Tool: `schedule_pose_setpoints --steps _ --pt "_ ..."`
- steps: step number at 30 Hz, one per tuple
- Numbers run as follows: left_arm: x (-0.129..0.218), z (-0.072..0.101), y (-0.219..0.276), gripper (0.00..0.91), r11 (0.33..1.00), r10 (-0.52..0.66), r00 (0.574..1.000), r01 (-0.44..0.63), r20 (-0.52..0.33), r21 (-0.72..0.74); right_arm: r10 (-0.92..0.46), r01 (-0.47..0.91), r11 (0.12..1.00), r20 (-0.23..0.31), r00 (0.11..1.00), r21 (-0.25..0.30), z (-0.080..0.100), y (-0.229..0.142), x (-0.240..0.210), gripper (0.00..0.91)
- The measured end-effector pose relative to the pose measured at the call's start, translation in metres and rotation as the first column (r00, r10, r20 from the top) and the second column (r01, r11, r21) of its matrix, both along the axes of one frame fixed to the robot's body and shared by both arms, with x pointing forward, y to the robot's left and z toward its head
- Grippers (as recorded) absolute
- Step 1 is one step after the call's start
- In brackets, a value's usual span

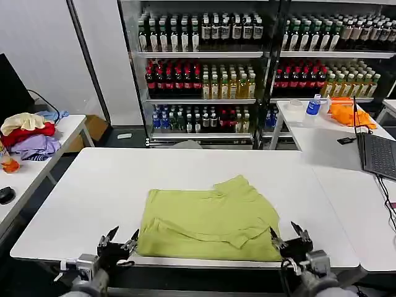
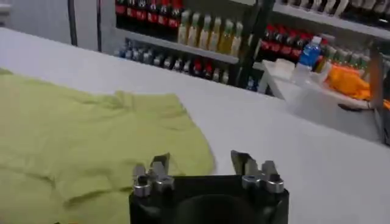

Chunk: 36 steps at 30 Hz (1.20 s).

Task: Fold and organize the clothes.

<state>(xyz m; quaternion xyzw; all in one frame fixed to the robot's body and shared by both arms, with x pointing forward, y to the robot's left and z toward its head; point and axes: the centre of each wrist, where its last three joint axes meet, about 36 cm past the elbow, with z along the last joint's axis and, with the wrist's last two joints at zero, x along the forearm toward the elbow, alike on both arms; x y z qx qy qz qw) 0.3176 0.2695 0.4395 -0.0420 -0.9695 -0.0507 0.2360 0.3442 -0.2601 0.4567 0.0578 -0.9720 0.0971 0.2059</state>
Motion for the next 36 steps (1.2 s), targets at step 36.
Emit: schedule_pose_setpoints --steps 36 --pt "0.19 -0.04 -0.015 0.907 0.999 -0.025 0.998 0.024 -0.057 -0.026 -0.005 0.022 0.992 -0.139 0.99 0.122 -0.043 0.059 0.237 0.907"
